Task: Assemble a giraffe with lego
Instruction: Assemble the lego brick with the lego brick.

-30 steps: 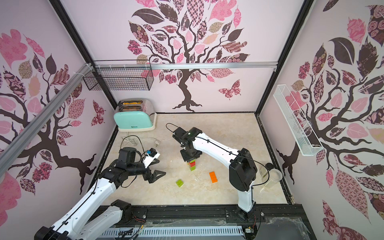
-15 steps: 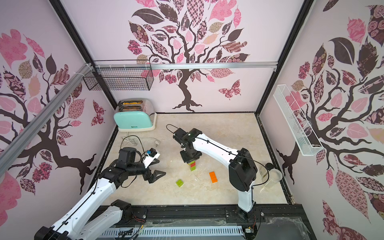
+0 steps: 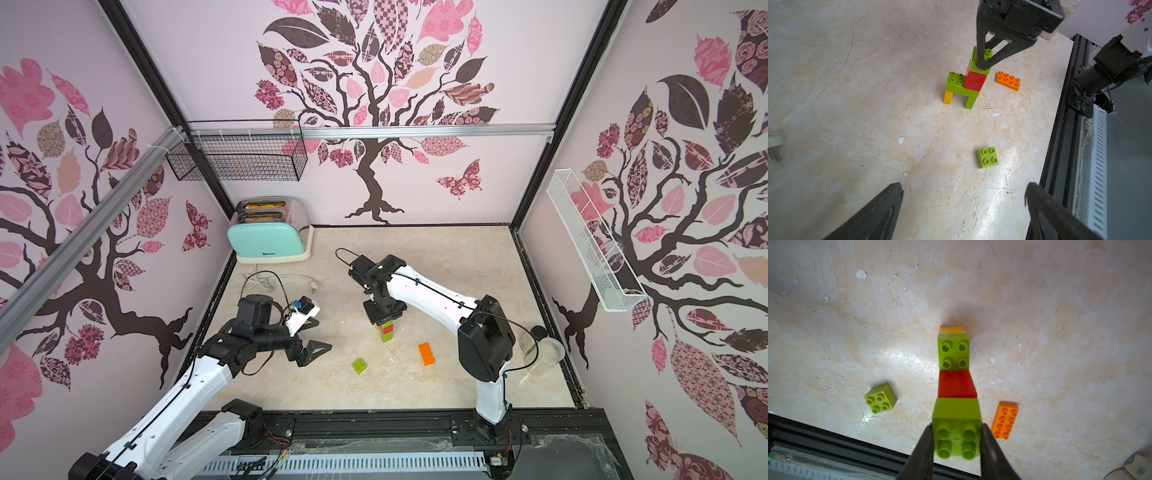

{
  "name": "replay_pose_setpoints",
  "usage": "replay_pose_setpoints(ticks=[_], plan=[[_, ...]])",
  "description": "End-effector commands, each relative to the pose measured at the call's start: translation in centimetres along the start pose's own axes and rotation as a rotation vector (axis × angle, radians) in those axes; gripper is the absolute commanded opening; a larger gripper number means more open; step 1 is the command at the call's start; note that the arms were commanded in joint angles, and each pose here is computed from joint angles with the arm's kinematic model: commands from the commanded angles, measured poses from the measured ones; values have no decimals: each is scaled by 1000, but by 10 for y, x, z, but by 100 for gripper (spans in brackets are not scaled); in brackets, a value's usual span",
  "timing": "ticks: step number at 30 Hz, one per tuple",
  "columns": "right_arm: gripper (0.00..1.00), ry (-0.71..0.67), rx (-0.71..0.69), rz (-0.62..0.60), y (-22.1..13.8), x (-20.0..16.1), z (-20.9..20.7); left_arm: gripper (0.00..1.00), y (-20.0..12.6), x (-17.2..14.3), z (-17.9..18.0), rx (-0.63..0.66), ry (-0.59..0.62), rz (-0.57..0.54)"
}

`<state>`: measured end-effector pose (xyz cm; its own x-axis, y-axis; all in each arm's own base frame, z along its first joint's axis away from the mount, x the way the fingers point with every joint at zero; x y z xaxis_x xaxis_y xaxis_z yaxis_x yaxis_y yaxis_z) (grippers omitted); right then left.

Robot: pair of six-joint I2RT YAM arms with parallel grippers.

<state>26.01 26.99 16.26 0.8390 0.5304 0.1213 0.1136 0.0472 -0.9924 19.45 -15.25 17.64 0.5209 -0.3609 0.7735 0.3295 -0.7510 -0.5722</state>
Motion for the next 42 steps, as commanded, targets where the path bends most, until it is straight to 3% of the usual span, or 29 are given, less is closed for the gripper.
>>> replay_pose_setpoints(ticks=[1, 13, 21, 29, 38, 42], plan=[[27, -4, 14, 11, 6, -1, 2, 98, 1, -1, -2, -13, 10, -9], [26, 127, 33, 85, 40, -15, 4, 98, 0, 0, -1, -9, 7, -9], [29, 115, 10, 133, 57, -22, 2, 98, 1, 0, -3, -16, 16, -7], [44, 14, 37, 51, 27, 0, 6, 98, 1, 0, -4, -19, 17, -8], [50, -182, 2, -18, 12, 14, 1, 98, 1, -1, -3, -17, 19, -8], [48, -225, 0, -36, 10, 17, 2, 98, 0, 1, -2, -11, 16, -13]])
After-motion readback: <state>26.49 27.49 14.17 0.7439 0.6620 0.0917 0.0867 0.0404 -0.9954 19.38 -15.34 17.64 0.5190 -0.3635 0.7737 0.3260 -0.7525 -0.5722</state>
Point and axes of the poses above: each gripper's point midway between its finger pads, its own y axis out along the fingers, its own z axis along the line the jaws close on, x = y × z, the point moved 3 cm from there along -y, back along the fingers, and after that the axes turned 7 degrees about -y, right-handed, at the moved point
